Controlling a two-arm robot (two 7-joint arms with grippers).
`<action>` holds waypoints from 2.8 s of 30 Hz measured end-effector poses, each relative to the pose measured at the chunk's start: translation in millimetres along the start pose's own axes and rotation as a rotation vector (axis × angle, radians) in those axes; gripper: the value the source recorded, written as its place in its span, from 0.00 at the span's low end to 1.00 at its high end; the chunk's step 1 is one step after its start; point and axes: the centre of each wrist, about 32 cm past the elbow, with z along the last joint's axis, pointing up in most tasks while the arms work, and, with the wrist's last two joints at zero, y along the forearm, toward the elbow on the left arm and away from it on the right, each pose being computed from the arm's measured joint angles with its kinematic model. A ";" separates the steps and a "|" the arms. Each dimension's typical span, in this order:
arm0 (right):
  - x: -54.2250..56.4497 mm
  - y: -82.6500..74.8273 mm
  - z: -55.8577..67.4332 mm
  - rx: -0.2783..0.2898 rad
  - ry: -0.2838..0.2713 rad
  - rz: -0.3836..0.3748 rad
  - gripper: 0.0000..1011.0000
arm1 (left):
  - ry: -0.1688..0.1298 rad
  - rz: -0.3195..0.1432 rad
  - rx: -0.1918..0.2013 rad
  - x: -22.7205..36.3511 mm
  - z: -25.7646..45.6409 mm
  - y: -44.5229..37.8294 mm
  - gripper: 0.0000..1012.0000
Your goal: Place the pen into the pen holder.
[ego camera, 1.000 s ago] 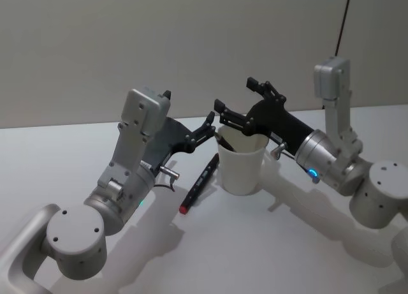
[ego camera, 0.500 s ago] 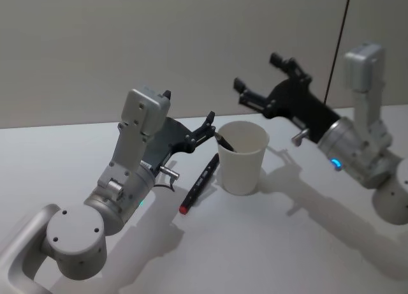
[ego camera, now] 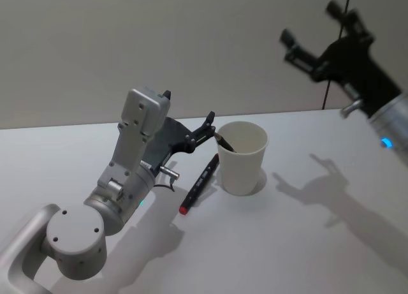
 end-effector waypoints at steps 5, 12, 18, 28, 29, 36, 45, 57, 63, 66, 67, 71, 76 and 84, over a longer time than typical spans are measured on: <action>10.7 -8.5 21.1 0.070 -0.048 -0.043 0.99 | 0.000 0.000 0.000 0.0 0.0 0.0 0.99; 20.5 -16.7 42.2 0.140 -0.092 -0.085 0.99 | 0.000 0.000 0.000 0.0 0.0 0.0 0.99; 22.1 -18.6 45.8 0.150 -0.096 -0.090 0.99 | 0.000 0.000 0.000 0.0 0.0 0.0 0.99; 22.5 -18.5 38.0 0.095 -0.051 -0.081 0.99 | 0.000 0.000 0.000 0.0 0.0 0.0 0.99; 22.4 -18.4 37.2 0.089 -0.047 -0.080 0.99 | 0.000 0.000 0.000 0.0 0.0 0.0 0.99; 21.1 -18.2 28.5 0.021 0.003 -0.073 0.99 | 0.000 0.000 0.000 0.0 0.0 0.0 0.99; 18.3 -19.9 15.2 -0.096 0.083 -0.068 0.99 | 0.000 0.000 0.000 0.0 0.0 0.0 0.99; 14.9 -22.7 -1.2 -0.250 0.181 -0.065 0.99 | 0.000 0.000 0.000 0.0 0.0 0.0 0.99; 13.5 -23.5 -8.9 -0.330 0.232 -0.065 0.99 | 0.000 0.000 0.000 0.0 0.0 0.0 0.99; 13.3 -23.8 -11.0 -0.365 0.254 -0.066 0.99 | 0.000 0.000 0.000 0.0 0.0 0.0 0.99; 13.2 -23.9 -11.4 -0.377 0.262 -0.068 0.99 | 0.000 0.000 0.000 0.0 0.0 0.0 0.99; 13.4 -24.2 -11.6 -0.392 0.272 -0.077 0.99 | 0.000 0.000 0.000 0.0 0.0 0.0 0.99; 13.5 -26.6 -11.1 -0.393 0.276 -0.115 0.99 | 0.000 0.000 0.000 0.0 0.0 0.0 0.99; 14.0 -29.9 -8.4 -0.366 0.278 -0.180 0.99 | 0.000 0.000 0.000 0.0 0.0 0.0 0.99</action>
